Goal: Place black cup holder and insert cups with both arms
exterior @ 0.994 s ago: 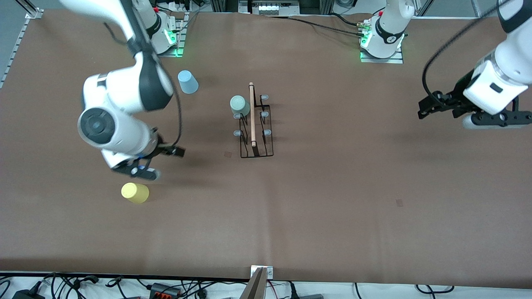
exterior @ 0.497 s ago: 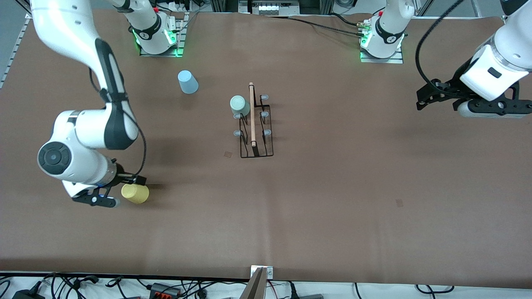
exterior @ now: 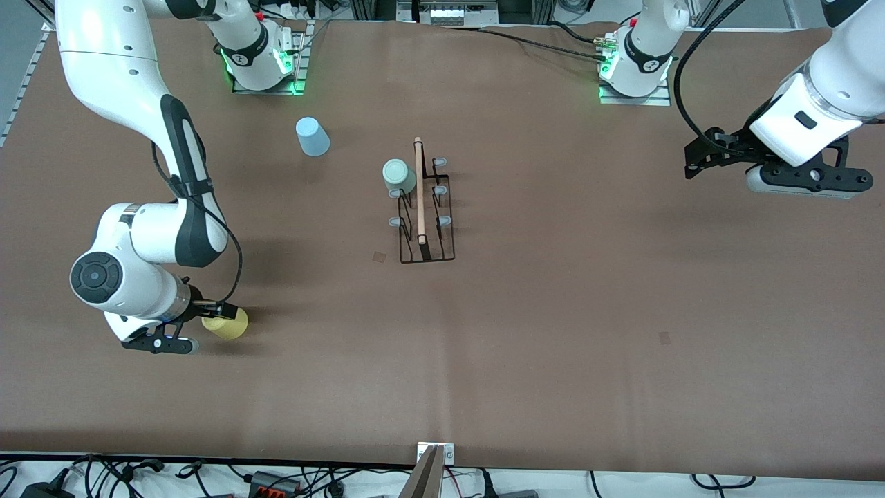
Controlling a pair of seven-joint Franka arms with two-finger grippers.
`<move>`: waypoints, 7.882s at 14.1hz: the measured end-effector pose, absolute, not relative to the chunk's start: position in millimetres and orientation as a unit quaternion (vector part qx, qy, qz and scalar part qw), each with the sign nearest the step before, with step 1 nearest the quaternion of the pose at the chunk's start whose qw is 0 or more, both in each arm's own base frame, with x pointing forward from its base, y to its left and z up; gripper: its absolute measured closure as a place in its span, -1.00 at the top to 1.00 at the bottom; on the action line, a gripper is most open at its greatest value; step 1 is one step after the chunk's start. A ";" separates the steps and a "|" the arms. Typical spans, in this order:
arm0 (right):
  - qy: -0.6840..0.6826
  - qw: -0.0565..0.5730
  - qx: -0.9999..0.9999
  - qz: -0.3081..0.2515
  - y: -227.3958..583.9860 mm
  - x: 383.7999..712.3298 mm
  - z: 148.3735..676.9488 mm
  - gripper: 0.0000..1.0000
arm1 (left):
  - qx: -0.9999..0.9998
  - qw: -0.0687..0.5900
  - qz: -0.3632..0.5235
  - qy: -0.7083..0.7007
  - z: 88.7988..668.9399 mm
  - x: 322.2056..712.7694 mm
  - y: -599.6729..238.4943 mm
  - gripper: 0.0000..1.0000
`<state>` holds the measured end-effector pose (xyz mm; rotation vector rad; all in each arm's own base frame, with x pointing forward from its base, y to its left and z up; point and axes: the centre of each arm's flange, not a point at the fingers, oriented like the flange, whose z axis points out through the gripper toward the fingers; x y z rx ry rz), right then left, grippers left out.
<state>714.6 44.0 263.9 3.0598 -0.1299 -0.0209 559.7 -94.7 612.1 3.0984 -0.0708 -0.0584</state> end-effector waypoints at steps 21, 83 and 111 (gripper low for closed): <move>0.032 -0.064 0.997 -0.004 181.9 706.5 332.8 0.33 | 0.999 0.021 -0.025 -0.019 605.5 563.8 -90.1 1.00; -0.115 -0.020 0.993 0.024 104.4 674.2 541.2 1.00 | 0.999 0.021 -0.024 -0.022 606.8 563.3 -93.8 1.00; -0.017 0.004 1.000 -0.005 -31.6 576.8 549.8 1.00 | 0.999 -0.026 -0.017 -0.022 607.0 565.2 -82.7 1.00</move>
